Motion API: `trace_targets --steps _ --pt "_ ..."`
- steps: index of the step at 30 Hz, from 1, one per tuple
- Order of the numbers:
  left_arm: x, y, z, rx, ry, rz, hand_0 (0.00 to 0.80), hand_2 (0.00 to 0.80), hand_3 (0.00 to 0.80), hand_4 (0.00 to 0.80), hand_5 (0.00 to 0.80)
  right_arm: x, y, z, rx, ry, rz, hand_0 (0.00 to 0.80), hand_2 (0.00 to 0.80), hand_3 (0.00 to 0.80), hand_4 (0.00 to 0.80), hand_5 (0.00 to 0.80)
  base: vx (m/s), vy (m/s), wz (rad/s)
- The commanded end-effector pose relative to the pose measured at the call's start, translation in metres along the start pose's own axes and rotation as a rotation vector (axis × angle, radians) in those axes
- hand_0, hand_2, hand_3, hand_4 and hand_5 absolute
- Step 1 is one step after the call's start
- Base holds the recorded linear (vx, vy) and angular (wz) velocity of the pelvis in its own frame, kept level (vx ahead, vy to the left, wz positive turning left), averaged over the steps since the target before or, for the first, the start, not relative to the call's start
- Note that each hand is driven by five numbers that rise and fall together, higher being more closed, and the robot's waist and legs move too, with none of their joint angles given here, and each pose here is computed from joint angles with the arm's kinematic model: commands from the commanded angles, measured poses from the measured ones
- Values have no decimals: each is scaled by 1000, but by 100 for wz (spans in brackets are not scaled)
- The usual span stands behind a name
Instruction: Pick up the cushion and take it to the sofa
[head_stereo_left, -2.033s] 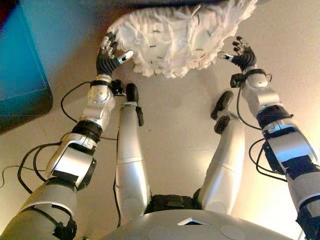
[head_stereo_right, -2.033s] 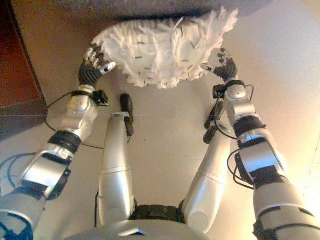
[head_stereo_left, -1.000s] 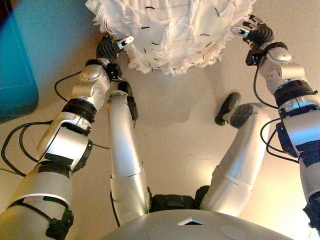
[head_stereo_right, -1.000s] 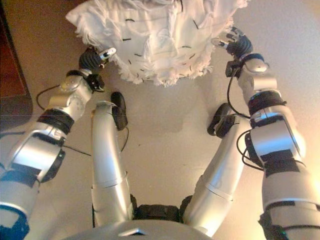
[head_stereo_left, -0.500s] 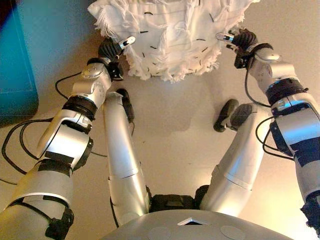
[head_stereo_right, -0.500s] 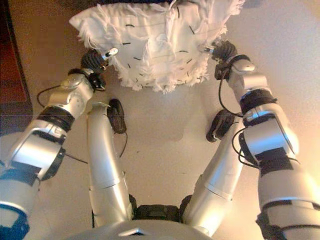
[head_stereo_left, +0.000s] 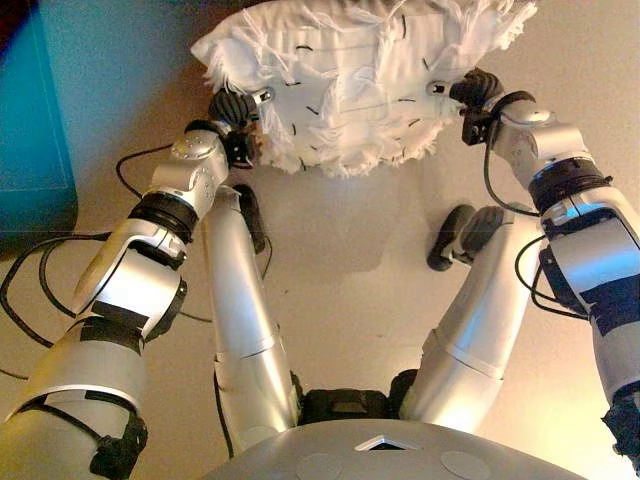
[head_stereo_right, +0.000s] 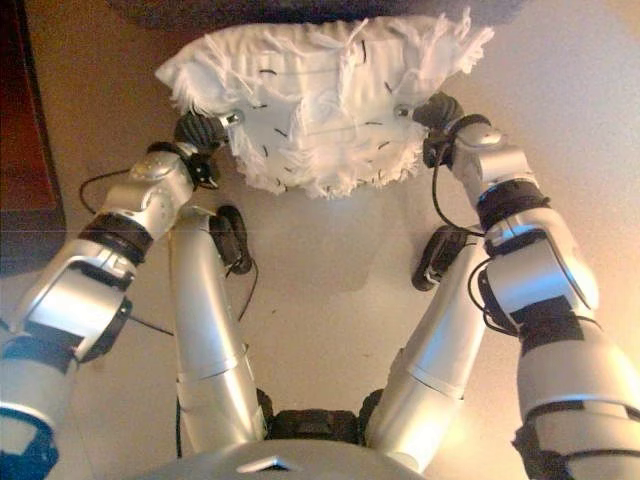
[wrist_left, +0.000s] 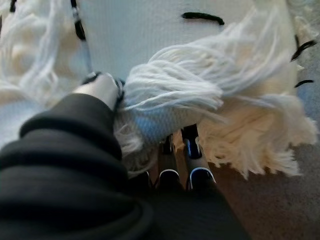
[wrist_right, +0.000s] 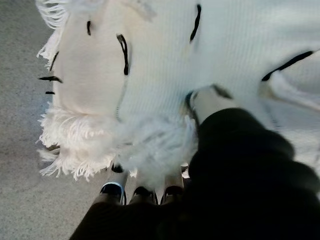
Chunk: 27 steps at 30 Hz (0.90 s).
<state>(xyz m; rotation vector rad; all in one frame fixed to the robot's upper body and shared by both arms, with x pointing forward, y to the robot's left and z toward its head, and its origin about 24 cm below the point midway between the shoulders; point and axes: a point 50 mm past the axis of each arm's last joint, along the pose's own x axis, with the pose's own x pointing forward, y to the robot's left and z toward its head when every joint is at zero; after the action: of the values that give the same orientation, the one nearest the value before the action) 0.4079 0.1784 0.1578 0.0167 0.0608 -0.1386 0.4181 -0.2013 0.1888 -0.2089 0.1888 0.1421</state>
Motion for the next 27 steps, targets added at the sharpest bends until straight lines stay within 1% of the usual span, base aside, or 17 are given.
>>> trace_targets --steps 1,5,7,11,14,19,23,27 --pt "4 -58 49 -72 -200 -251 800 800 800 800 800 4 59 27 43 -161 244 800 800 800 800 800 16 1 4" --pt "3 -55 52 -73 -239 -253 800 800 800 800 800 2 59 32 94 -223 237 800 800 800 800 800 0 0 0" --pt "1 -54 55 -82 -274 -249 800 800 800 800 800 1 59 34 87 -265 206 800 800 800 800 800 -25 1 0" --pt "-2 -55 49 -36 -339 -226 800 800 800 800 800 -3 61 29 101 -340 158 800 800 800 800 800 -75 -6 5" --pt "-7 -55 35 -40 -373 -185 800 800 800 800 800 -7 66 16 144 -373 140 800 800 800 800 800 -57 13 4" --pt "-13 -60 10 -55 -384 -145 800 800 800 800 800 -11 76 -17 166 -358 115 800 800 800 800 800 -21 23 -8" --pt "-18 -62 -7 -91 -377 -130 800 800 800 800 800 -18 85 -43 210 -336 91 800 800 800 800 800 9 -3 0" --pt "-26 -60 -30 -123 -334 -112 800 800 800 800 800 -28 95 -66 256 -313 55 800 800 800 800 800 78 2 3"
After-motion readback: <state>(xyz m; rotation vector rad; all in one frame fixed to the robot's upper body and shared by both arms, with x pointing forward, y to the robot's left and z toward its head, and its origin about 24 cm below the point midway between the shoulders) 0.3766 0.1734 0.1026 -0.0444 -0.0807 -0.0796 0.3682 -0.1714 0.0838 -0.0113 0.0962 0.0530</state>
